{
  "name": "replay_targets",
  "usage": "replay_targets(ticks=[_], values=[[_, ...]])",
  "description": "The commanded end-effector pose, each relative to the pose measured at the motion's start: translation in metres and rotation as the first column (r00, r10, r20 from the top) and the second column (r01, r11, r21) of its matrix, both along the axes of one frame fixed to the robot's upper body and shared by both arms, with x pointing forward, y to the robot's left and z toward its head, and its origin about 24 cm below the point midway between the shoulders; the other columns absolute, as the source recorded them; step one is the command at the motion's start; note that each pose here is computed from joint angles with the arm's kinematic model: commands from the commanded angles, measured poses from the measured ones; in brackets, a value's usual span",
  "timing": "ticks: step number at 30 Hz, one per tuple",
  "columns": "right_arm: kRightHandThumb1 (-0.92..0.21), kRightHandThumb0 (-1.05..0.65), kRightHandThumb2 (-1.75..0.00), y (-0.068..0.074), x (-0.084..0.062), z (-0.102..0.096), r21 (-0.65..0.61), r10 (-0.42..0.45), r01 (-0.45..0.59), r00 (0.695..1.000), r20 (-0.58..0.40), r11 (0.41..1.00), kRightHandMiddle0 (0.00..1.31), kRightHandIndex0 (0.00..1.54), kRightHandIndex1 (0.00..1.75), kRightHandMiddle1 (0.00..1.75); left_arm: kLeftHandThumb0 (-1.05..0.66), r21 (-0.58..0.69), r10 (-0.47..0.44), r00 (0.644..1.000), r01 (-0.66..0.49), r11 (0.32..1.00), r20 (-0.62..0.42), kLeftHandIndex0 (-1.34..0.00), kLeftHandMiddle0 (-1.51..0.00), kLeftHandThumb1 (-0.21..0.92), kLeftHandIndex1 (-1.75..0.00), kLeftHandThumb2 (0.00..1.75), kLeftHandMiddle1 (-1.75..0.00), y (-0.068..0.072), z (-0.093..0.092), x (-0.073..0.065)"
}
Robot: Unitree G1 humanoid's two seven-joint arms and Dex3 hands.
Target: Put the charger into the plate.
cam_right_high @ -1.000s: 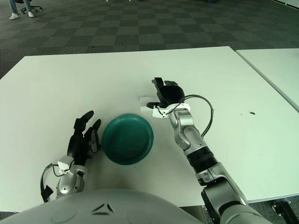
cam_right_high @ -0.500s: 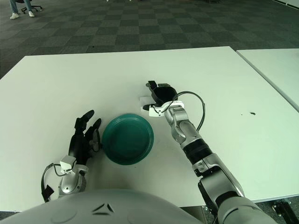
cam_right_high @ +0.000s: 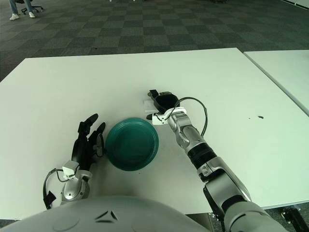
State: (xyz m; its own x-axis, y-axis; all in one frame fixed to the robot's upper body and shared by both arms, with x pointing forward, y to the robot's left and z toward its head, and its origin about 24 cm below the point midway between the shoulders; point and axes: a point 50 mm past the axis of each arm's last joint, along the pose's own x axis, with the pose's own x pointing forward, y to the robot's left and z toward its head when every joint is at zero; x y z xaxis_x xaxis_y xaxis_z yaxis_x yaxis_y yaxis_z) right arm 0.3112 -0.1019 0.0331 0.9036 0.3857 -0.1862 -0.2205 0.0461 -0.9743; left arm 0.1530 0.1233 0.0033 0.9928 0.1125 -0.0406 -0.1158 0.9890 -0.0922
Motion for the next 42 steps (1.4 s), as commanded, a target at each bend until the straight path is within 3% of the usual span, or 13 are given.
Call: replay_targets(ticks=[1,7,11,19,35,39,41,42], values=[[-0.92,-0.7,-0.48,0.007,0.005,0.003,-0.006,0.025,-0.024,1.0,0.016,1.0,0.0,0.38,0.01,0.6,-0.87,-0.009,-0.022,0.996,0.021,1.0,-0.089,0.0,-0.61,0.92,-0.9,0.94,-0.04,-0.002,-0.012,-0.006],[-0.92,-0.69,-0.54,0.014,0.003,-0.008,-0.029,0.038,-0.039,0.999,-0.025,0.999,0.0,0.35,0.0,0.53,-0.88,-0.018,-0.025,0.996,0.023,1.0,-0.09,0.0,-0.61,0.92,-0.89,0.95,-0.04,-0.002,-0.012,-0.005],[-0.92,-0.69,-0.54,0.019,-0.002,-0.029,-0.039,0.04,-0.044,0.994,-0.097,0.998,0.0,0.35,0.01,0.5,-0.9,-0.028,-0.03,0.996,0.028,0.999,-0.086,-0.01,-0.6,0.92,-0.89,0.96,-0.04,-0.003,-0.012,-0.004],[-0.92,-0.69,-0.53,0.01,0.001,-0.055,-0.091,0.016,-0.033,0.984,-0.176,0.995,0.0,0.38,0.02,0.48,-0.9,-0.039,-0.019,0.996,0.016,0.999,-0.088,0.0,-0.58,0.92,-0.88,0.96,-0.02,-0.003,-0.011,-0.006],[-0.92,-0.67,-0.56,0.003,-0.002,-0.074,-0.13,0.0,-0.036,0.965,-0.264,0.991,0.0,0.42,0.02,0.49,-0.88,-0.017,0.005,0.997,-0.006,1.0,-0.077,-0.01,-0.52,0.92,-0.88,0.97,0.0,0.0,-0.013,-0.005],[-0.92,-0.66,-0.58,0.001,-0.009,-0.081,-0.105,0.017,-0.049,0.958,-0.287,0.993,0.0,0.49,0.04,0.63,-0.9,-0.017,0.001,0.997,-0.002,1.0,-0.074,-0.02,-0.54,0.92,-0.89,0.97,-0.01,0.0,-0.013,-0.005],[-0.92,-0.66,-0.59,-0.001,-0.012,-0.084,-0.093,0.023,-0.052,0.956,-0.293,0.994,0.02,0.55,0.07,0.84,-0.9,-0.015,0.0,0.997,-0.001,1.0,-0.072,-0.02,-0.54,0.92,-0.89,0.97,-0.01,0.0,-0.013,-0.006],[-0.92,-0.64,-0.59,-0.002,-0.013,-0.085,-0.089,0.025,-0.053,0.955,-0.295,0.995,0.03,0.58,0.18,1.04,-0.9,-0.014,0.0,0.997,-0.001,1.0,-0.071,-0.02,-0.54,0.92,-0.89,0.97,-0.01,0.001,-0.013,-0.006]])
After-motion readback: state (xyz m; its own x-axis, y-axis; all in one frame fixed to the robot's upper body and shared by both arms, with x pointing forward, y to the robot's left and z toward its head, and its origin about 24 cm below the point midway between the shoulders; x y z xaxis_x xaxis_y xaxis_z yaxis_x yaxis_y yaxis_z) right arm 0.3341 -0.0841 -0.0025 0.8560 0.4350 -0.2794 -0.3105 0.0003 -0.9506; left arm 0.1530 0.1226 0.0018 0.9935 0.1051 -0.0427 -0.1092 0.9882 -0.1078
